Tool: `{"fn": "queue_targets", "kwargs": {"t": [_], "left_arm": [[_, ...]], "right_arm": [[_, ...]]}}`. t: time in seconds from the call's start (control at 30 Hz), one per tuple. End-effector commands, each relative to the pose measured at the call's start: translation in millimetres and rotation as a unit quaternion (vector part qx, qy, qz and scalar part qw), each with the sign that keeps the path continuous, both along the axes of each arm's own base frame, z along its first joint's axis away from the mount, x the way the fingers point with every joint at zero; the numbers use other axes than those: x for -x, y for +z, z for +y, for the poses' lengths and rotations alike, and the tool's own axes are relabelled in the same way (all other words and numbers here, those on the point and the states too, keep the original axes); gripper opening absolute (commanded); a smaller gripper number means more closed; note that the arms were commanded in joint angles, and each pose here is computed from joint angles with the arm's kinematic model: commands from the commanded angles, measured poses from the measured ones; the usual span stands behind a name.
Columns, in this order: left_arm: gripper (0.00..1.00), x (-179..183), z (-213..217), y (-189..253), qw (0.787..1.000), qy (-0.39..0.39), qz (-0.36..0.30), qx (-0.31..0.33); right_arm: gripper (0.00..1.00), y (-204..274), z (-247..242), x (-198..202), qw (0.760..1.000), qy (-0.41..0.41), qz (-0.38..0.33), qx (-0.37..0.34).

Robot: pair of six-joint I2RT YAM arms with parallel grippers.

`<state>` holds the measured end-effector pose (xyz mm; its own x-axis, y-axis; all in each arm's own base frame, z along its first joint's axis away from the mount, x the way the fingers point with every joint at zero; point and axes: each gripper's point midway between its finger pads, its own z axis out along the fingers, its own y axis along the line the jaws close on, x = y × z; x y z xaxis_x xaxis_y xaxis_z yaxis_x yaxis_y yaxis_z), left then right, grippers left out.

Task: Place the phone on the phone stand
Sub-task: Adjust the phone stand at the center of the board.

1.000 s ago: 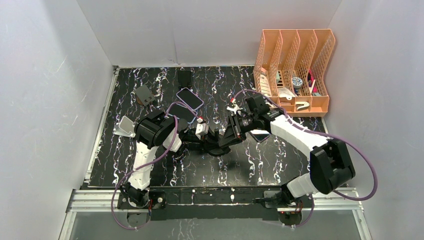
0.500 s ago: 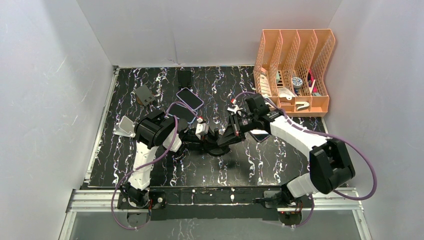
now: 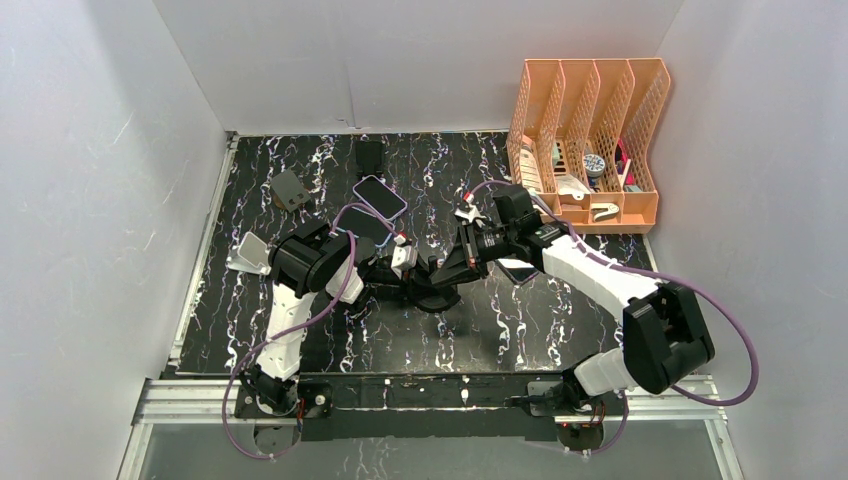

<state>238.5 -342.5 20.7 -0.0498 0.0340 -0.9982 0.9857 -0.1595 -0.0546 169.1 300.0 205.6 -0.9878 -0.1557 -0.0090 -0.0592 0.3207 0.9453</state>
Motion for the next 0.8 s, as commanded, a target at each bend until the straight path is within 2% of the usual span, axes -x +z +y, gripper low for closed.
{"fn": "queue_targets", "kwargs": {"t": [0.0,0.1,0.2,0.3,0.43,0.47,0.57,0.67,0.73,0.77], "left_arm": [[0.0,73.2,19.3,-78.7,0.993,-0.05,0.087,-0.056],[0.0,73.3,19.3,-78.6,0.993,-0.05,0.086,-0.056],[0.0,73.4,19.5,-79.0,0.993,-0.05,0.087,-0.056],[0.0,73.4,19.4,-78.7,0.993,-0.051,0.086,-0.056],[0.0,73.4,19.3,-78.2,0.993,-0.051,0.086,-0.055],[0.0,73.7,19.4,-78.3,0.993,-0.052,0.086,-0.055],[0.0,73.6,19.6,-77.3,0.994,-0.051,0.084,-0.055],[0.0,73.4,19.4,-76.8,0.994,-0.051,0.083,-0.054],[0.0,72.7,18.8,-76.1,0.994,-0.051,0.082,-0.053],[0.0,72.9,18.7,-75.9,0.994,-0.051,0.082,-0.053]], "right_arm": [[0.01,23.7,2.4,-18.1,0.989,-0.003,-0.142,-0.045],[0.01,-4.2,-5.3,-12.6,0.991,-0.006,-0.135,-0.01],[0.02,-5.7,-7.7,-13.6,0.989,-0.01,-0.149,-0.002],[0.49,12.1,-9.8,-20.6,0.98,-0.005,-0.2,0.009],[0.94,22.5,-30.8,-32.2,0.955,-0.026,-0.282,0.084],[0.98,22.9,-40.1,-36.7,0.945,-0.038,-0.304,0.112],[0.99,11.1,-82.6,-52.3,0.902,-0.087,-0.358,0.227],[0.99,-11.1,-136.7,-59.4,0.854,-0.13,-0.363,0.351],[0.99,-21.8,-159.2,-63.8,0.834,-0.15,-0.352,0.398],[0.99,-22.5,-160.5,-66.9,0.832,-0.147,-0.356,0.4]]}}
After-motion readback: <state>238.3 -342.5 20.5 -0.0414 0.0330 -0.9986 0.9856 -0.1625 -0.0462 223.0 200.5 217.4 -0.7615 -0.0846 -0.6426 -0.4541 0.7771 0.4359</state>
